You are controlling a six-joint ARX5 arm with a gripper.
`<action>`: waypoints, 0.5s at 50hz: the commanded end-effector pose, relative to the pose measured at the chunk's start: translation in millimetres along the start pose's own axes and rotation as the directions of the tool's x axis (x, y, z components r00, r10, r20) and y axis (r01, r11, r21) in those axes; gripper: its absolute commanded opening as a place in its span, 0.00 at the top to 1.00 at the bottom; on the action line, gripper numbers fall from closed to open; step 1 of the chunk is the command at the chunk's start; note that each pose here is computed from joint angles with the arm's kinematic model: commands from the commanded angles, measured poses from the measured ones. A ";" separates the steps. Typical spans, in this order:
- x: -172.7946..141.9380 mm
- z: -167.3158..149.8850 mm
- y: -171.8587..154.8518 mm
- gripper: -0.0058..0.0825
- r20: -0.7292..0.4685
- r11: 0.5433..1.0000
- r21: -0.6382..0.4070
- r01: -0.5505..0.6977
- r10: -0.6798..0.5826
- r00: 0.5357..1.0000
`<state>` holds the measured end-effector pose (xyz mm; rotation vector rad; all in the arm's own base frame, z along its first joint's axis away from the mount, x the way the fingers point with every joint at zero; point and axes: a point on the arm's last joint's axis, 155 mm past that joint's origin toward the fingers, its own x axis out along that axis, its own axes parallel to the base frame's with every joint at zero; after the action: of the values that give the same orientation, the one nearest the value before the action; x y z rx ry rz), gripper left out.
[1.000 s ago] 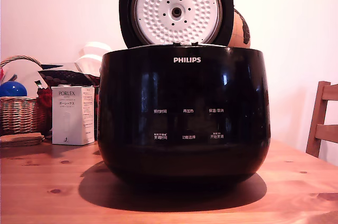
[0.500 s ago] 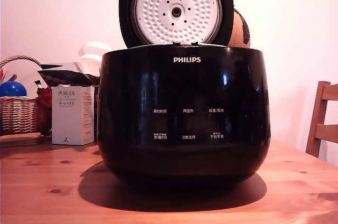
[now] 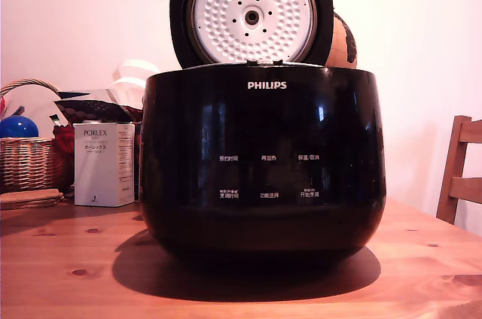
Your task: Close the rice cooker by pressing the lid down with medium force
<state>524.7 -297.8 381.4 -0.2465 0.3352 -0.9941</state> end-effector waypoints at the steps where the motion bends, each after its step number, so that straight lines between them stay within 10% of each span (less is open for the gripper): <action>1: 18.8 -31.8 16.5 0.96 -0.062 0.999 -0.038 -0.003 0.001 0.998; 25: 1.0 -36.5 -43.0 0.96 -0.165 0.967 -0.185 0.176 -0.207 0.964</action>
<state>485.7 -317.1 353.9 -0.3466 0.5708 -1.1585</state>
